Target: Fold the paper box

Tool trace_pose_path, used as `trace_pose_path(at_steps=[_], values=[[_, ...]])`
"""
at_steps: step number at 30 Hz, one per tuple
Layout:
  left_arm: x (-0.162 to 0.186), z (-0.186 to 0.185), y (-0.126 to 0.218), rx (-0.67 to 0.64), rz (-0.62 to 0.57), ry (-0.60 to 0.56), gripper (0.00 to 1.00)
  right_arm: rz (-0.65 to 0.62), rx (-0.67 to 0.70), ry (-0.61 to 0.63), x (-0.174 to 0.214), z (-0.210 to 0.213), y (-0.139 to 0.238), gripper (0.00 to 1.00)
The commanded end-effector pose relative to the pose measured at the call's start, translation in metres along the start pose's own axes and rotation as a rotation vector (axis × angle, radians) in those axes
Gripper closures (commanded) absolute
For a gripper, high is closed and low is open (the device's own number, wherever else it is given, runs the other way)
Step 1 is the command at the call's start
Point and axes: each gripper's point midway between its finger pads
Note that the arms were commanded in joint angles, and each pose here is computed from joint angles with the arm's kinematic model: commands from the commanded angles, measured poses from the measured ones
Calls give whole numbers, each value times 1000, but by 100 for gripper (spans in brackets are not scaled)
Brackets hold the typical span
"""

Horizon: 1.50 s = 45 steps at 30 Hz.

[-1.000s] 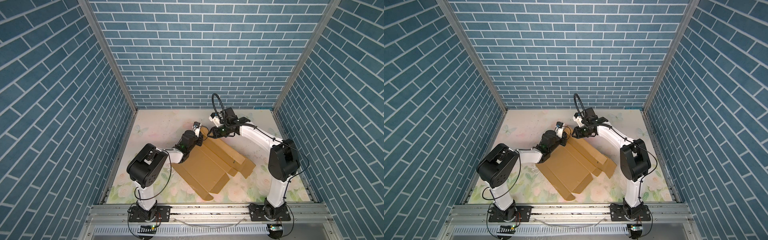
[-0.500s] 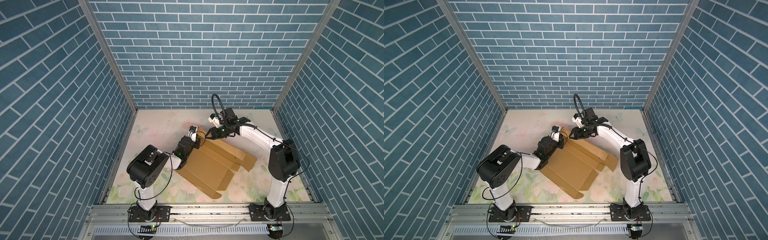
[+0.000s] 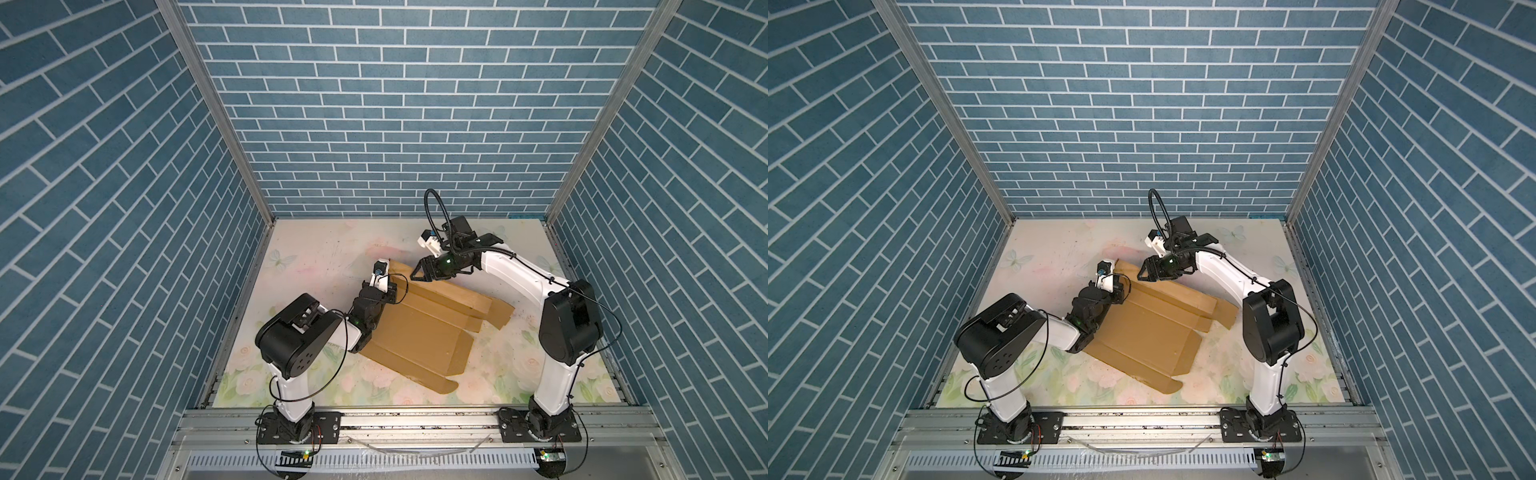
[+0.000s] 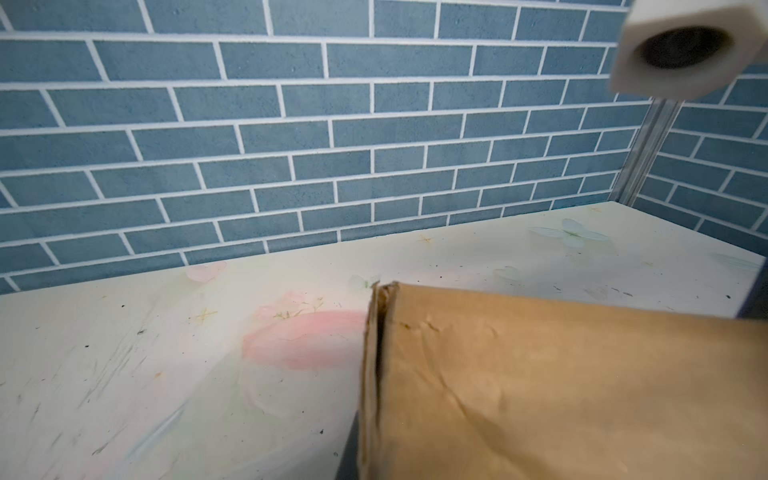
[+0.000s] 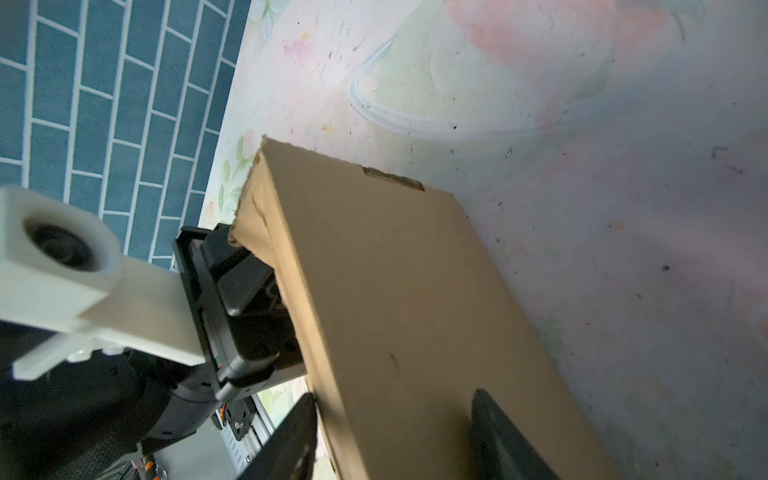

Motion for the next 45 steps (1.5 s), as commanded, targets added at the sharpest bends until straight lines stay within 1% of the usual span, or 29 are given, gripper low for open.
trace_pose_path(at_steps=[1,3,7,10,12,15,16,17,20,23,27,31,34,41,42,43,45], values=[[-5,20,8,-92,-13,-10,100,-92,28,104,-13,25,49,36],[-4,26,12,-122,-12,-9,100,-124,107,139,-12,19,66,36],[-1,32,16,-152,0,-11,100,-170,307,207,-2,-3,94,35],[0,35,18,-162,7,-12,100,-187,455,302,13,-20,106,36],[0,36,19,-169,6,-18,100,-185,585,436,25,-34,109,36],[-2,35,18,-162,-1,-21,100,-166,704,694,39,-34,103,33],[-2,34,18,-158,-1,-20,100,-158,722,759,41,-32,101,33],[-2,34,18,-157,0,-18,100,-151,739,811,42,-31,99,32],[-2,33,19,-149,2,-17,100,-120,778,910,41,-27,87,32],[0,32,19,-143,6,-17,100,-81,862,1006,36,-31,75,32],[2,31,18,-140,13,-21,100,-33,936,1069,28,-42,60,32],[3,32,18,-146,14,-17,100,-32,997,1084,16,-47,54,36],[4,32,17,-151,19,-12,100,-50,972,1083,12,-39,49,44],[2,36,18,-169,15,-10,100,-58,913,1053,18,-35,42,67],[2,37,18,-173,15,-11,100,-64,905,1045,18,-33,43,67],[0,37,19,-177,12,-8,100,-74,896,1040,18,-31,44,64],[2,42,22,-197,18,-7,100,-88,866,1017,18,-25,47,47]])
Point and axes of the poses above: each gripper's point midway between its finger pads, its own y axis back along the fingers, its own z axis along the line the jaws close on, x = y × z, and after that the axes turned 2 degrees about -y, right-handed
